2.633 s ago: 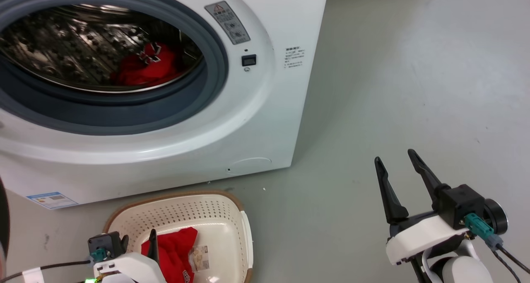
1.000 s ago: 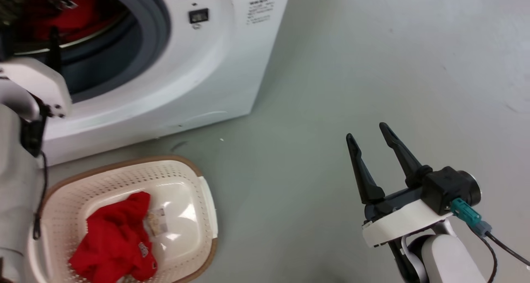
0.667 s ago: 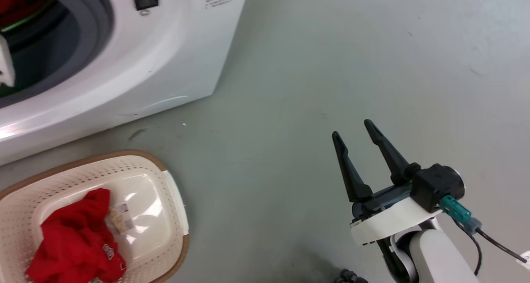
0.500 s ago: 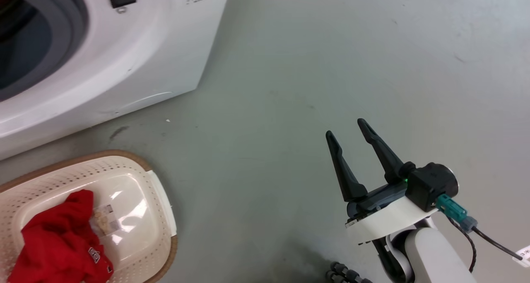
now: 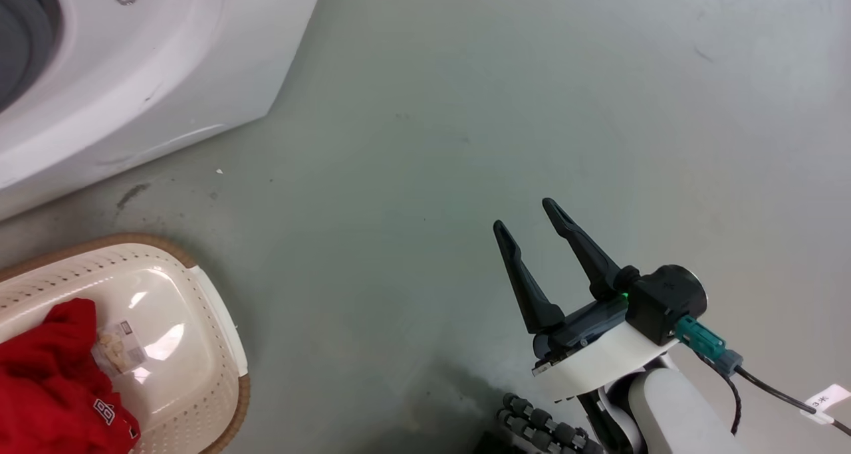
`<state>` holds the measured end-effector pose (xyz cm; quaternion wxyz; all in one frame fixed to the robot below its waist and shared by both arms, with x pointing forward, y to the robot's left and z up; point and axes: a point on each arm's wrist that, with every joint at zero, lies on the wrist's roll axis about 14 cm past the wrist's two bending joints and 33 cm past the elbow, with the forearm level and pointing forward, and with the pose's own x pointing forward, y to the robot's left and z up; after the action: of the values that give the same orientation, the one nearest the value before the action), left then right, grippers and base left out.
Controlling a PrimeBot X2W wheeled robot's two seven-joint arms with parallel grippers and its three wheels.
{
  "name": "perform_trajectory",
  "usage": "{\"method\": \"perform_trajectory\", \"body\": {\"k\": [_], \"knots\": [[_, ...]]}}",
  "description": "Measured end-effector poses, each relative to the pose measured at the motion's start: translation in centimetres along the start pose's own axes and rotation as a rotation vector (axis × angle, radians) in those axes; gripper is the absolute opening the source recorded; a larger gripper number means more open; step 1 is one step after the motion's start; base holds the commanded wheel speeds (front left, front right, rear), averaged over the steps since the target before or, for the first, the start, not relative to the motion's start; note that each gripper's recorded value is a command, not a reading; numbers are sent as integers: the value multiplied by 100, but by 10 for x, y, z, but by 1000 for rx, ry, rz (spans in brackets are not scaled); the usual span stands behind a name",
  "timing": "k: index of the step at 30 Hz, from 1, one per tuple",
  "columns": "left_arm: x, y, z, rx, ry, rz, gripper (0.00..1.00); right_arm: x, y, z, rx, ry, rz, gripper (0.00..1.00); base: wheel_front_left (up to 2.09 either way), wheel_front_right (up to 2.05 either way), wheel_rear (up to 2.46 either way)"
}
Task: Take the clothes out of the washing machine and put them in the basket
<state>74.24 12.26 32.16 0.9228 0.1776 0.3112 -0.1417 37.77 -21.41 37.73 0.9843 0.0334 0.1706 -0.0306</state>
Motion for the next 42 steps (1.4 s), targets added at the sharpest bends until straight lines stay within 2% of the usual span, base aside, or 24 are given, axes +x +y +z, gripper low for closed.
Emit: {"method": "perform_trajectory", "body": {"k": [9,10,12,19,25,34,42], "knots": [[18,-1,-22,-7,125,3,100,5,-1,-10,5,30,-6,100,0,0,0],[18,-1,-22,-8,127,5,97,6,-1,-10,5,30,-5,100,0,0,0],[19,0,-21,-12,126,11,0,6,-1,-10,6,30,-6,100,0,0,0],[16,5,-5,-15,43,61,0,5,-4,-8,9,22,-14,100,0,0,0],[4,16,25,-51,-134,114,0,3,-5,-1,8,2,-17,100,0,0,0],[-34,25,61,-100,-374,164,0,-1,-7,17,-4,-53,-15,100,0,0,0],[-79,10,67,-150,-488,147,0,-13,-5,34,-1,-110,-11,100,0,0,0]]}}
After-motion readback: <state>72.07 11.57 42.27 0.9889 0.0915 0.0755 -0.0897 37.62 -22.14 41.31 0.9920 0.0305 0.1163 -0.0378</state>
